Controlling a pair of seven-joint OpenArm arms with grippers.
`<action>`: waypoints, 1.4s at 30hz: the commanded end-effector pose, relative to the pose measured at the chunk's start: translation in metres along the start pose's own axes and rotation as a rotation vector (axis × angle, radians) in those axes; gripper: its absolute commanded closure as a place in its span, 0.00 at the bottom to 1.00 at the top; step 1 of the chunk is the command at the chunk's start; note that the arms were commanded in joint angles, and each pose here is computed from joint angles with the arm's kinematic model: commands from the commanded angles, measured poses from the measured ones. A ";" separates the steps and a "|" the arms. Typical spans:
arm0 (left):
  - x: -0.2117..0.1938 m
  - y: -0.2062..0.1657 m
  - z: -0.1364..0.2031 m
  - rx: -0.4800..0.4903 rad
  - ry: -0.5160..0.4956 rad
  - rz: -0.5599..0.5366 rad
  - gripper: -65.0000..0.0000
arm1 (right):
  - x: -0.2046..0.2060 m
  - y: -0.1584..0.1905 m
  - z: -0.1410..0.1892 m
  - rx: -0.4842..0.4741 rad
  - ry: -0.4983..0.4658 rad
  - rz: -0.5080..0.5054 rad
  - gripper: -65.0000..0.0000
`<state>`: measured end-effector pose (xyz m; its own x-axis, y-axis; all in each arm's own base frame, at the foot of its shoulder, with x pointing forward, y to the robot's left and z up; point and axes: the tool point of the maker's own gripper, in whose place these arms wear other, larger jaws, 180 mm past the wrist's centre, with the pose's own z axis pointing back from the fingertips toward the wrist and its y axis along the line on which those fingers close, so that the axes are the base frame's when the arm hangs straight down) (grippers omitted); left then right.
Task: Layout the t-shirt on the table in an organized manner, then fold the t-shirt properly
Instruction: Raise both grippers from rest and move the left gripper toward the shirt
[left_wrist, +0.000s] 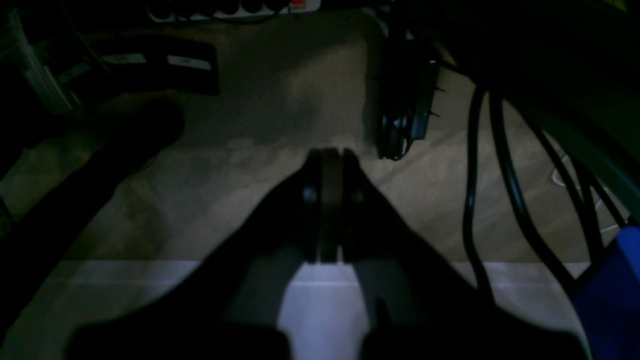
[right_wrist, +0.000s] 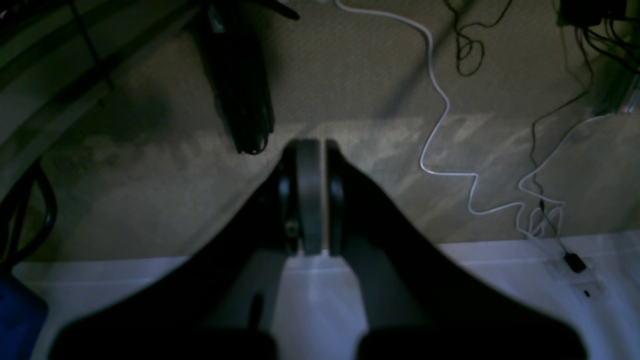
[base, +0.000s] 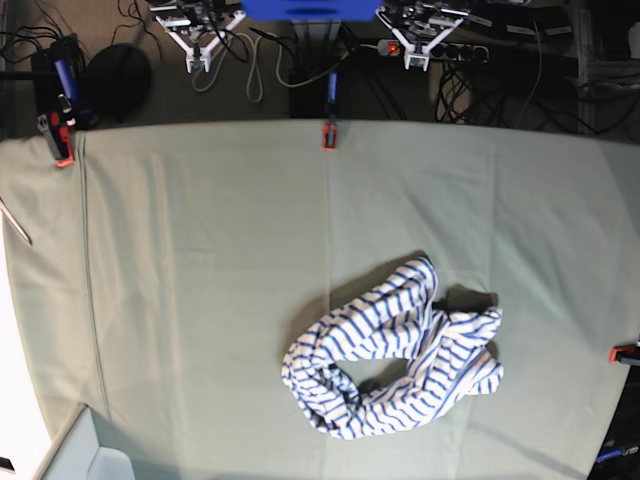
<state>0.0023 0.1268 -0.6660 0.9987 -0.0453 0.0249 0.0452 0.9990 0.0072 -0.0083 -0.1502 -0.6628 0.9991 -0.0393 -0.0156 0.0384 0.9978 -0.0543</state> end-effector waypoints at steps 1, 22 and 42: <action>-0.003 -0.002 0.000 -0.003 0.005 -0.003 1.00 | 0.001 0.003 0.000 0.019 -0.004 0.002 1.00; -0.004 -0.002 0.000 -0.002 0.007 0.005 1.00 | 0.001 0.003 0.000 0.019 -0.009 0.002 1.00; -0.025 0.031 0.023 0.037 -0.147 -0.018 1.00 | -0.018 -0.038 0.034 -0.039 -0.174 0.032 1.00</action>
<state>-0.0227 0.1592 -0.6437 0.9835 -0.0701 0.1668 0.0629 0.9968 0.0485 -0.0220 -0.1887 -0.6260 0.9865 0.0122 0.1636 0.0054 0.9943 -0.1066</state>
